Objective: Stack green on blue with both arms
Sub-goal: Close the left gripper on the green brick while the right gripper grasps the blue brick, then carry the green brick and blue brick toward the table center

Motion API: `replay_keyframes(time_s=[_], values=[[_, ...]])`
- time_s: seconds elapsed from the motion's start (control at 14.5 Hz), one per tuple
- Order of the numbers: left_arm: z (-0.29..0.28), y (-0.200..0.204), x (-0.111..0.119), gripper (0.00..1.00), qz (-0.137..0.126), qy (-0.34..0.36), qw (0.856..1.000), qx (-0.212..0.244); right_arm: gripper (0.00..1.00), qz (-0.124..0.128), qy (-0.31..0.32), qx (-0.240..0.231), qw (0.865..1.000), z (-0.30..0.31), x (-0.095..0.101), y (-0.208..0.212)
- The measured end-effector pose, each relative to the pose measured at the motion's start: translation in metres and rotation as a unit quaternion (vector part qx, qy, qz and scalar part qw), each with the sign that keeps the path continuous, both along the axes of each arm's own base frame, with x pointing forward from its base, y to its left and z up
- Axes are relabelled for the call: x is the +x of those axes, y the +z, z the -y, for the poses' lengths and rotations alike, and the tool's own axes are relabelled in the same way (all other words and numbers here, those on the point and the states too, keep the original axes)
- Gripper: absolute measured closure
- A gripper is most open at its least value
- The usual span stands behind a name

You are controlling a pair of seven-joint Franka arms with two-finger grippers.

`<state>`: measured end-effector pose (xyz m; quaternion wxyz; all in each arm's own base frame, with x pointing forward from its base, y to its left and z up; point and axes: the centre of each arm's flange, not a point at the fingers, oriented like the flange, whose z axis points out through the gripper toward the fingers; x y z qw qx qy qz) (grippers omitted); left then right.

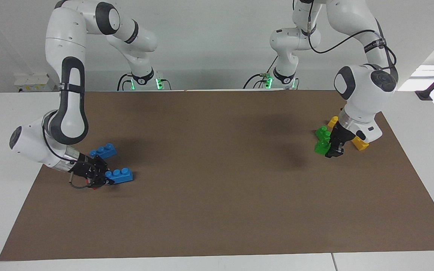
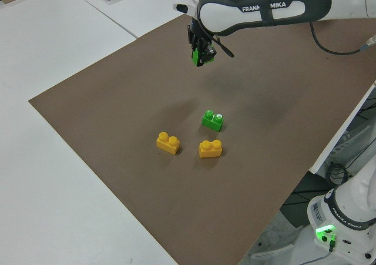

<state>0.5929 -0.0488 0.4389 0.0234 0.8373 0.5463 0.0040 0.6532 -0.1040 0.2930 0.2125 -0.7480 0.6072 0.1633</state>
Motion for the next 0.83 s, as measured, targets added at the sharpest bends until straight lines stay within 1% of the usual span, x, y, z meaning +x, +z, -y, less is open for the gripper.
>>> replay_keyframes(time_s=[0.14,0.21,0.41,0.62,0.83], values=[[0.02,0.015,-0.005,0.66,-0.01,0.019,1.0,0.007,0.66,0.005,-0.002,0.012,1.0,-0.021,0.008,0.02],[0.027,0.02,-0.007,0.66,-0.012,0.033,0.999,0.008,0.66,0.004,-0.01,0.019,1.0,-0.038,0.012,0.032],[0.045,0.032,-0.01,0.66,-0.011,0.069,0.998,0.008,0.66,-0.014,-0.037,0.023,0.999,-0.096,0.017,0.066],[0.058,0.055,-0.024,0.66,-0.012,0.084,0.996,0.008,0.66,-0.03,-0.048,0.023,0.998,-0.167,0.013,0.101],[0.078,0.071,-0.039,0.66,-0.016,0.1,0.995,0.009,0.66,-0.048,-0.063,0.022,0.997,-0.234,0.002,0.123]])
